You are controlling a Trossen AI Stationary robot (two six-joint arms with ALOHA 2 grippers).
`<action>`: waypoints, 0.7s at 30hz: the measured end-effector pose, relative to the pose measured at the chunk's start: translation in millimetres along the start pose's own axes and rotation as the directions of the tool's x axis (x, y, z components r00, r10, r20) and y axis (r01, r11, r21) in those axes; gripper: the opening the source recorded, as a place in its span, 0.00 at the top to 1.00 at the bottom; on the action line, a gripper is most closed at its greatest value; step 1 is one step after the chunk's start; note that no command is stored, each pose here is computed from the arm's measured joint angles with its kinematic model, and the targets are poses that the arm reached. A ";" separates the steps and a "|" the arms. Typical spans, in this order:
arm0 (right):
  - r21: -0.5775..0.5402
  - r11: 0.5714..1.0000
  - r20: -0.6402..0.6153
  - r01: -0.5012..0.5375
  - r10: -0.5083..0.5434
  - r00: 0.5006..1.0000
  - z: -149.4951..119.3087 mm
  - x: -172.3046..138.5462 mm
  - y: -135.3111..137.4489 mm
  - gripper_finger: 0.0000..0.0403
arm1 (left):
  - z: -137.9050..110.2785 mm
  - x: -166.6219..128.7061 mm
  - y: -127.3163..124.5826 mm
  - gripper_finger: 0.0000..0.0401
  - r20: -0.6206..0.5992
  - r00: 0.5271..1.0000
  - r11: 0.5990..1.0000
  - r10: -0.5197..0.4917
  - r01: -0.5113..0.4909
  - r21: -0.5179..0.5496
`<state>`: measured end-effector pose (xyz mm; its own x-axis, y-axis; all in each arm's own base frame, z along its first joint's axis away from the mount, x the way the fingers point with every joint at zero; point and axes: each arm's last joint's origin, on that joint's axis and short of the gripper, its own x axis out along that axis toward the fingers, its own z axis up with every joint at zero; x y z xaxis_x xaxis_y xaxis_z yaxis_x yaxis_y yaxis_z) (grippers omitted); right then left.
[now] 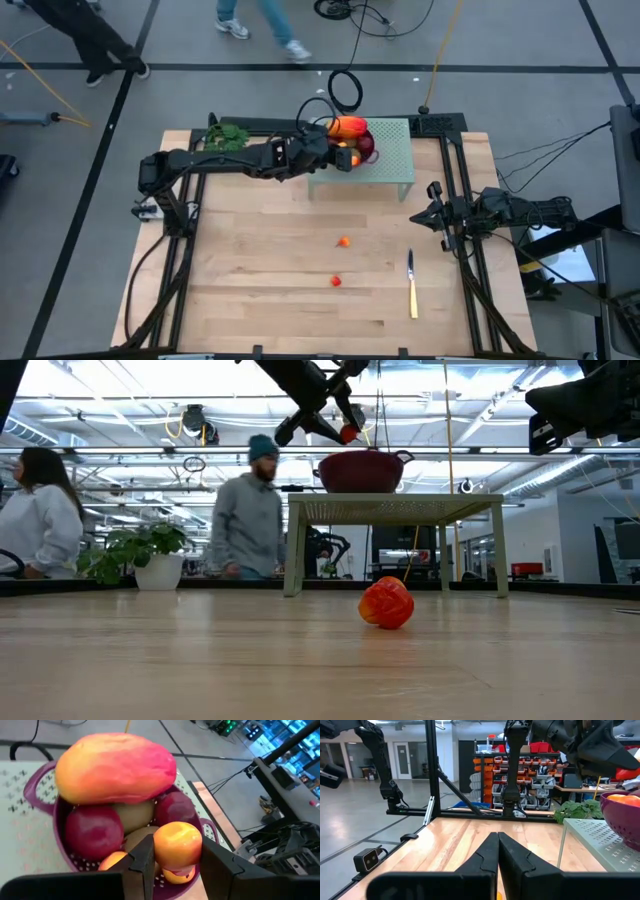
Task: Pick & Place Fruit
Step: Put the pear into the strainer bowl on the shelf
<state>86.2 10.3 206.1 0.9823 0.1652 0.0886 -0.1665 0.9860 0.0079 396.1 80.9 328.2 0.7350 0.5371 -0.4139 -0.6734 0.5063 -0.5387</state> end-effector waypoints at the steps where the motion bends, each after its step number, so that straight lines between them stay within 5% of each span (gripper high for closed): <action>1: 0.000 1.000 0.000 0.000 0.000 1.000 0.0 0.0 0.0 1.00 | -0.3 0.0 0.1 0.71 -0.001 1.000 1.000 0.002 -0.002 -0.014; 21: 0.000 1.000 0.000 0.000 0.000 1.000 0.0 0.0 0.0 1.00 | -3.1 15.2 6.8 0.71 0.033 0.998 0.995 0.052 -0.049 -0.087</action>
<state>86.3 10.3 206.1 0.9823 0.1648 0.0886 -0.1662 0.9861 0.0082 403.0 90.5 316.0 0.6960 0.5847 -0.4169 -0.6990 0.4189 -0.5796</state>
